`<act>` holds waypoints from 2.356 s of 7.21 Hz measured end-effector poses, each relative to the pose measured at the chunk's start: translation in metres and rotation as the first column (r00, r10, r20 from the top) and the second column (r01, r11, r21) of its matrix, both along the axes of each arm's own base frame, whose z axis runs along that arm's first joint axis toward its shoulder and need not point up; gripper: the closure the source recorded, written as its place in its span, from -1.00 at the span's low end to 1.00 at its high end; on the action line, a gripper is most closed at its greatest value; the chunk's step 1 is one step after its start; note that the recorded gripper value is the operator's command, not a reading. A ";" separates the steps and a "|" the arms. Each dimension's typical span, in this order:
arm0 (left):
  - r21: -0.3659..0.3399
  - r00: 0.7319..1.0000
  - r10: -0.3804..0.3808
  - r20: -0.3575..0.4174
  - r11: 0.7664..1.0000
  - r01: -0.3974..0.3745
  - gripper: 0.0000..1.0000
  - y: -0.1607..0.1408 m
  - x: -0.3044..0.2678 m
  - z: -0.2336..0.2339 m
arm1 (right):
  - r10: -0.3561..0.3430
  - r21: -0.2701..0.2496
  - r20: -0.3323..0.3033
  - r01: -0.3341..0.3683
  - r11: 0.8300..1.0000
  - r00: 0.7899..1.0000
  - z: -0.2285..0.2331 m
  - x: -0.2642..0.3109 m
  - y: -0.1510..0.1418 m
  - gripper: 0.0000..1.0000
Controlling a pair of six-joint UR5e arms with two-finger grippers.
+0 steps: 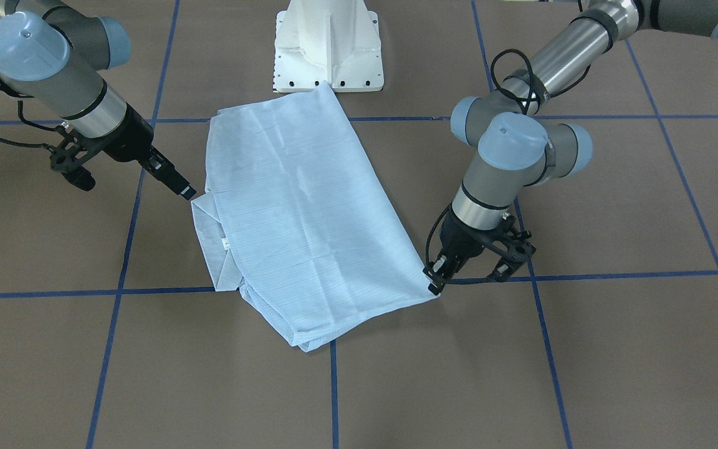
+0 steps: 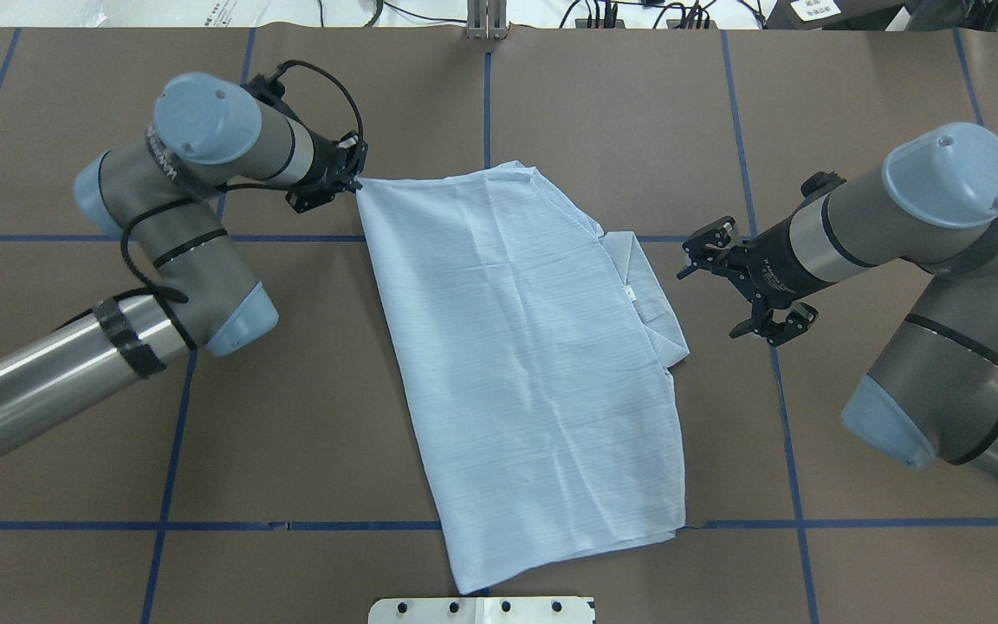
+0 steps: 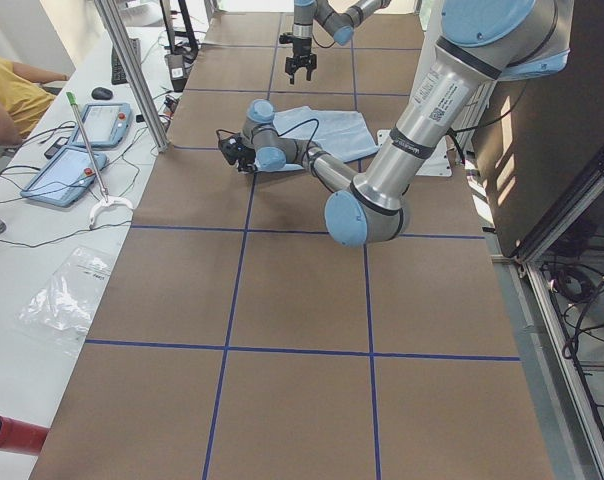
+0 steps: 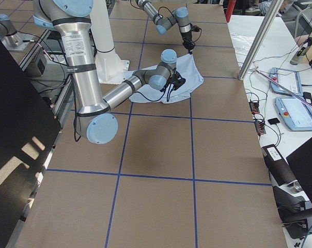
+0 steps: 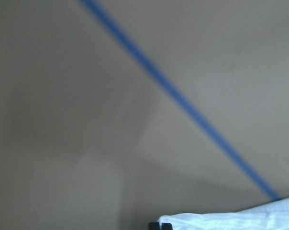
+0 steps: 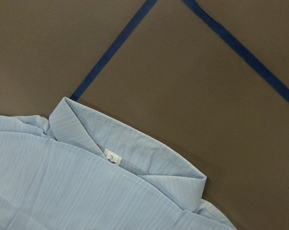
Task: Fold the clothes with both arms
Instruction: 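Pull the collar corner with the left gripper to straighten the shirt, then move the right gripper to the near shirt corner while the left gripper lifts away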
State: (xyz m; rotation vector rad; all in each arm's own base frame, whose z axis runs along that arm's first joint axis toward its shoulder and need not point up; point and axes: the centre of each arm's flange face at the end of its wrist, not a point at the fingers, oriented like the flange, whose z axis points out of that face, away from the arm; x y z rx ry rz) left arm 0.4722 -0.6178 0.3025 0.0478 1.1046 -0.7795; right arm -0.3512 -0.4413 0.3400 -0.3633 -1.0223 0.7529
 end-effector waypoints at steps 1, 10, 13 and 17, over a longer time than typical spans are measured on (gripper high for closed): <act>0.040 1.000 -0.027 -0.013 0.999 0.028 0.09 -0.036 -0.002 0.002 | -0.001 0.009 0.005 0.001 1.000 1.000 -0.005 -0.003 0.000 -1.00; 0.130 0.997 0.045 -0.063 0.991 -0.036 0.10 0.003 -0.086 0.041 | 0.138 0.024 -0.096 -0.136 0.990 0.986 -0.076 -0.177 0.133 -1.00; 0.128 0.997 0.044 -0.062 0.991 -0.036 0.09 0.005 -0.088 0.044 | 0.165 -0.026 -0.138 -0.170 0.985 0.977 -0.065 -0.205 0.181 -0.96; 0.126 0.997 0.041 -0.064 0.992 -0.033 0.08 0.005 -0.088 0.044 | 0.170 -0.053 -0.172 -0.181 0.982 0.970 -0.050 -0.211 0.196 -0.85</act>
